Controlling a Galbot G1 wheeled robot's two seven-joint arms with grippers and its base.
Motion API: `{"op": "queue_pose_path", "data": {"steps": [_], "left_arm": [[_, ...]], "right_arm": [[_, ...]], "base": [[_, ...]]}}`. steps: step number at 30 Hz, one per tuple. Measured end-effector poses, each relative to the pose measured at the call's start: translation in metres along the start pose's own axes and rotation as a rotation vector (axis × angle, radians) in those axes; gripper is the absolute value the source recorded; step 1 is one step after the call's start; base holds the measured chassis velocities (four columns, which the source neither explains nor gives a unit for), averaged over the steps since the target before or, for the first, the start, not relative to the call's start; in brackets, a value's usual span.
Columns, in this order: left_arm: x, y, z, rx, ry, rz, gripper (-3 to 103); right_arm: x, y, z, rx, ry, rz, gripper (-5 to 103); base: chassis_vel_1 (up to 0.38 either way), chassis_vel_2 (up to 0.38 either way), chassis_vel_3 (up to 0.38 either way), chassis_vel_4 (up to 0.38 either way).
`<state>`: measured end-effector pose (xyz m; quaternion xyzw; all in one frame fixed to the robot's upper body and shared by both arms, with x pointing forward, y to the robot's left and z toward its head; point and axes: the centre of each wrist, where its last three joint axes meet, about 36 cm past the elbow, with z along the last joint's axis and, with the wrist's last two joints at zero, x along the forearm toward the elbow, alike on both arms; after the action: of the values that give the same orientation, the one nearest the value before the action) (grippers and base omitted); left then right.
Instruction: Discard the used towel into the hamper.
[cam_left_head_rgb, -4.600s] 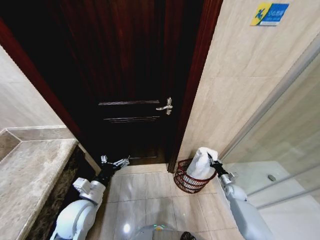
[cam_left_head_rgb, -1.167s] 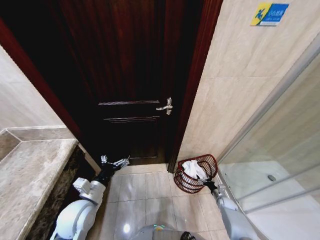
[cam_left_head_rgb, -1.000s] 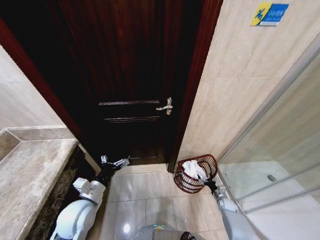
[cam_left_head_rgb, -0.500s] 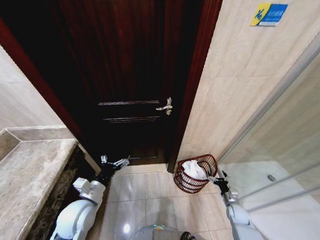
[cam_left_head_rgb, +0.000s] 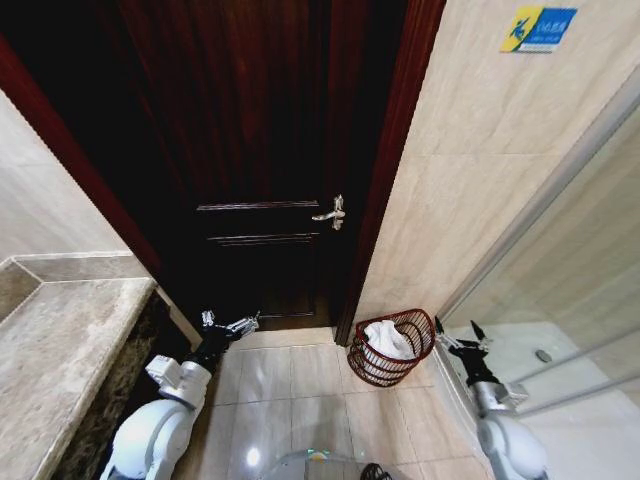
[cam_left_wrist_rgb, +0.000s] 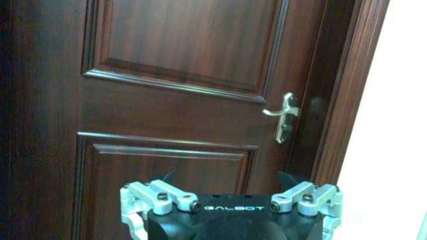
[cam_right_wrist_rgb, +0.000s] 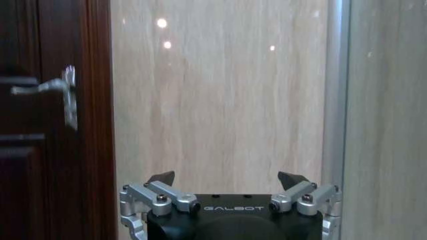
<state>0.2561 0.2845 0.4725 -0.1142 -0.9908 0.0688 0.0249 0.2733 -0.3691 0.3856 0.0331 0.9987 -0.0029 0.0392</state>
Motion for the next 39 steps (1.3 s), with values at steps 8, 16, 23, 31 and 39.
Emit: {"op": "queue_pose_path", "data": {"steps": [8, 16, 23, 31, 39], "left_arm": [[0.0, 0.0, 0.0, 0.0, 0.0, 0.0, 100], [0.0, 0.0, 0.0, 0.0, 0.0, 0.0, 100], [0.0, 0.0, 0.0, 0.0, 0.0, 0.0, 100], [0.0, 0.0, 0.0, 0.0, 0.0, 0.0, 100], [0.0, 0.0, 0.0, 0.0, 0.0, 0.0, 100]], "right_arm": [[0.024, -0.008, -0.047, 0.004, -0.054, 0.0, 100], [0.04, 0.005, -0.077, -0.003, -0.12, 0.011, 100], [0.051, 0.019, -0.097, 0.003, -0.198, 0.038, 100], [0.054, 0.022, -0.111, 0.015, -0.244, 0.038, 100], [0.052, 0.021, -0.108, -0.004, -0.262, 0.046, 100]], "base": [[0.0, 0.0, 0.0, 0.0], [0.0, 0.0, 0.0, 0.0], [0.0, 0.0, 0.0, 0.0], [0.0, 0.0, 0.0, 0.0], [0.0, 0.0, 0.0, 0.0]]}}
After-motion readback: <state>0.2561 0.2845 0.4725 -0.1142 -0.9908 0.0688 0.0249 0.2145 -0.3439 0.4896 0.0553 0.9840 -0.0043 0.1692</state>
